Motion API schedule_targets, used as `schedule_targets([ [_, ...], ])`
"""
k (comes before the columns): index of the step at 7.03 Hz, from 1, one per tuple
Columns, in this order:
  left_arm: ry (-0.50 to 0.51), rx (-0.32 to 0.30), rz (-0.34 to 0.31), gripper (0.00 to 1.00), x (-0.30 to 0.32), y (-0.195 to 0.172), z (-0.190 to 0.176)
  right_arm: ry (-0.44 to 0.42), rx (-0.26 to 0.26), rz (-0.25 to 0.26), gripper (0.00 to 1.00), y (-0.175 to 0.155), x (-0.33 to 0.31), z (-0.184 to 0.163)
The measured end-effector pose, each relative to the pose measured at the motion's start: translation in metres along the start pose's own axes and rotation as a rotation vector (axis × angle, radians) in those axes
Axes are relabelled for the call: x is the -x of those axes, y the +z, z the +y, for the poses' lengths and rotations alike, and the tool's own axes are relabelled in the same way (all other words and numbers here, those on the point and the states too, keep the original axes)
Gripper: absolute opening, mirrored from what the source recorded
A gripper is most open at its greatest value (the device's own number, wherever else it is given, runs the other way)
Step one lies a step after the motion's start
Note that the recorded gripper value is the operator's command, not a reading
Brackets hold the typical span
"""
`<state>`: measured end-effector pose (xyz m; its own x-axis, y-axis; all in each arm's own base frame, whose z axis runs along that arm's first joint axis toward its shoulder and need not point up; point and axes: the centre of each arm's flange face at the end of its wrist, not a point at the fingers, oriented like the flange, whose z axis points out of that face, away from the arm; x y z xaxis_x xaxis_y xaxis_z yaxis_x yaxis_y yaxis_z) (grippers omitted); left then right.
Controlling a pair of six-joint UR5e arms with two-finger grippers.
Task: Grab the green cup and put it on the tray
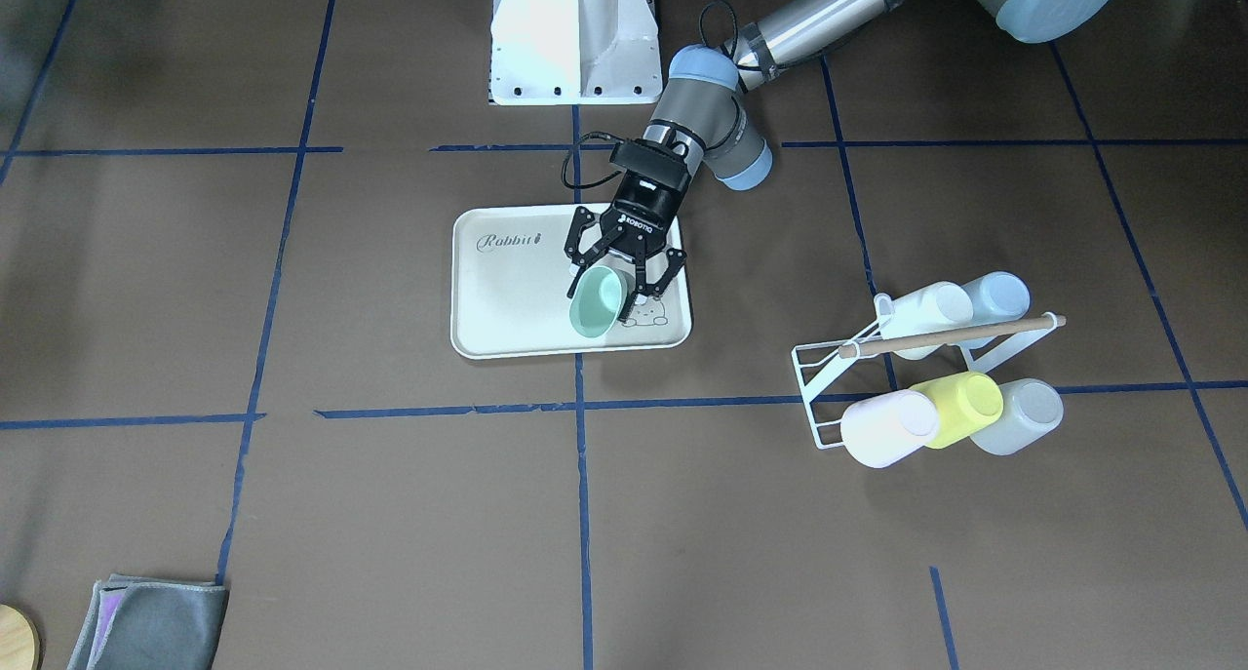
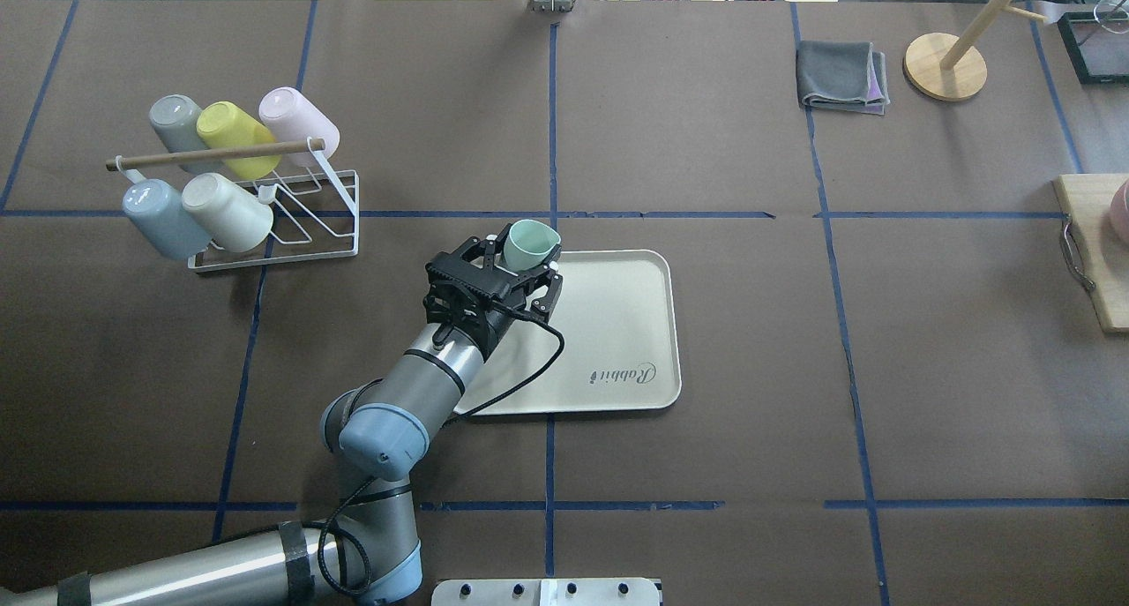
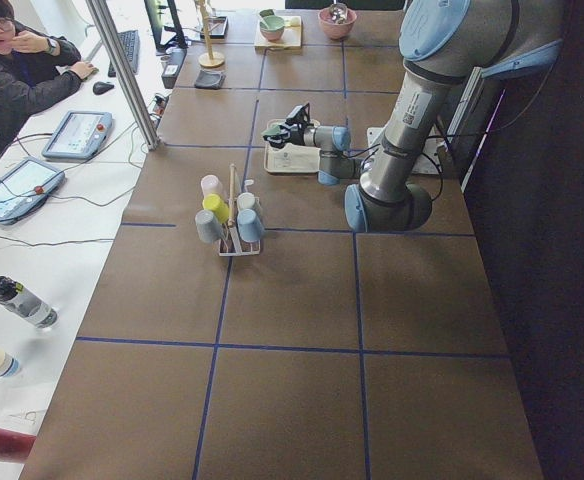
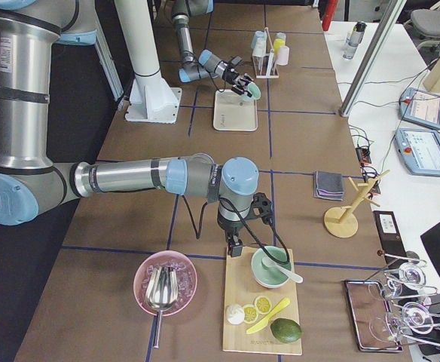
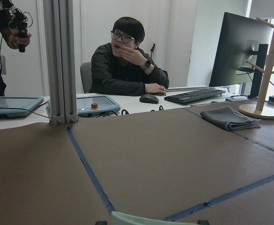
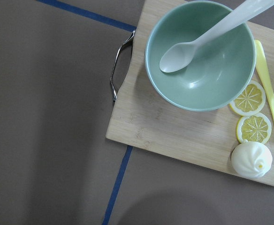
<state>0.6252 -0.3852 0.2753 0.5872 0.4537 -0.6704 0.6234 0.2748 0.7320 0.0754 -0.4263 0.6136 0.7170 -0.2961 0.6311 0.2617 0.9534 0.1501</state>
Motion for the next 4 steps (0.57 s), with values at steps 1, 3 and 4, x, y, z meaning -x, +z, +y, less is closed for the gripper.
schedule_targets([
  [1, -0.004, -0.001, 0.005, 0.69, -0.006, 0.004, 0.002, 0.000, 0.000, 0.000, 1.00, 0.000, 0.000, 0.000],
  [3, -0.007, 0.004, 0.013, 0.70, -0.027, 0.014, 0.003, 0.000, 0.000, 0.001, 1.00, 0.000, 0.000, 0.000],
  [4, -0.007, 0.010, 0.022, 0.70, -0.034, 0.018, 0.003, 0.000, 0.000, 0.001, 1.00, 0.000, 0.000, 0.000],
])
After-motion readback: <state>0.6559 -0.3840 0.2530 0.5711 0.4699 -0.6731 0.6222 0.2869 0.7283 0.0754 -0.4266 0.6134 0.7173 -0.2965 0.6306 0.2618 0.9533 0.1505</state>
